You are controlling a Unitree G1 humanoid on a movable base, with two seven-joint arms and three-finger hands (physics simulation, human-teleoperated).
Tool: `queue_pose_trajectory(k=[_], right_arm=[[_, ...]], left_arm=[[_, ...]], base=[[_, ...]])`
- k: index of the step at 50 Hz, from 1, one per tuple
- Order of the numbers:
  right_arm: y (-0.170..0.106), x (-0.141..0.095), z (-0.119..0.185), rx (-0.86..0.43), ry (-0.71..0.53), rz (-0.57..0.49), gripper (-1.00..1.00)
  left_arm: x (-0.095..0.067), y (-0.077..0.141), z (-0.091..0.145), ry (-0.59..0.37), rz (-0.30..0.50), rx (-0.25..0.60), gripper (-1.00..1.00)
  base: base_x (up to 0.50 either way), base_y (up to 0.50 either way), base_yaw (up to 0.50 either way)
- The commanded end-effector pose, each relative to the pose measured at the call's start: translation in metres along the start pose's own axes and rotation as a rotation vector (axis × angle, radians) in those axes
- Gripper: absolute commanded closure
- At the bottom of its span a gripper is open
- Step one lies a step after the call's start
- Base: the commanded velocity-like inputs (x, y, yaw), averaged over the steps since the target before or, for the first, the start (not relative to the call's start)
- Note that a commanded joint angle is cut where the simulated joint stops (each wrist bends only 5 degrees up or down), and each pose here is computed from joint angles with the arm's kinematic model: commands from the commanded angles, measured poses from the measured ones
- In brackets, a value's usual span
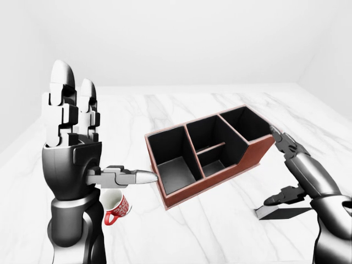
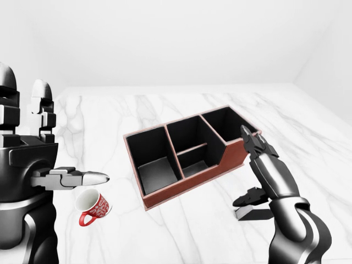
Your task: Pick up the book and place it in the back compartment of the caddy.
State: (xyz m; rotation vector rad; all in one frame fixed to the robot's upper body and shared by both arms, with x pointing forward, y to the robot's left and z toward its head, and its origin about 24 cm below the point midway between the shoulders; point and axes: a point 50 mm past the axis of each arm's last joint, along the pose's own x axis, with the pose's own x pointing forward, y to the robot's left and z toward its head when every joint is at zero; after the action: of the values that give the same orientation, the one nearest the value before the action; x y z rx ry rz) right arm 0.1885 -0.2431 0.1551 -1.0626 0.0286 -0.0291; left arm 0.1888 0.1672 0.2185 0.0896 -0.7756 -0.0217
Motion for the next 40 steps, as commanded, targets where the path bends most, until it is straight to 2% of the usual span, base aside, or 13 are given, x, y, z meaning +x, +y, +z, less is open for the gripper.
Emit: queue_pose_trajectory(k=[1,40], right_arm=[[0.005,-0.001,-0.007,0.015,0.033,0.021,-1.00],[0.028,0.003,-0.041,0.078,0.161,0.138,-1.00]], left_arm=[[-0.001,0.000,0.000,0.002,0.000,0.000,-1.00],[-0.001,-0.001,-0.001,0.005,-0.002,0.000,-1.00]], base=[[0.00,0.00,0.00],[0.00,0.00,0.00]])
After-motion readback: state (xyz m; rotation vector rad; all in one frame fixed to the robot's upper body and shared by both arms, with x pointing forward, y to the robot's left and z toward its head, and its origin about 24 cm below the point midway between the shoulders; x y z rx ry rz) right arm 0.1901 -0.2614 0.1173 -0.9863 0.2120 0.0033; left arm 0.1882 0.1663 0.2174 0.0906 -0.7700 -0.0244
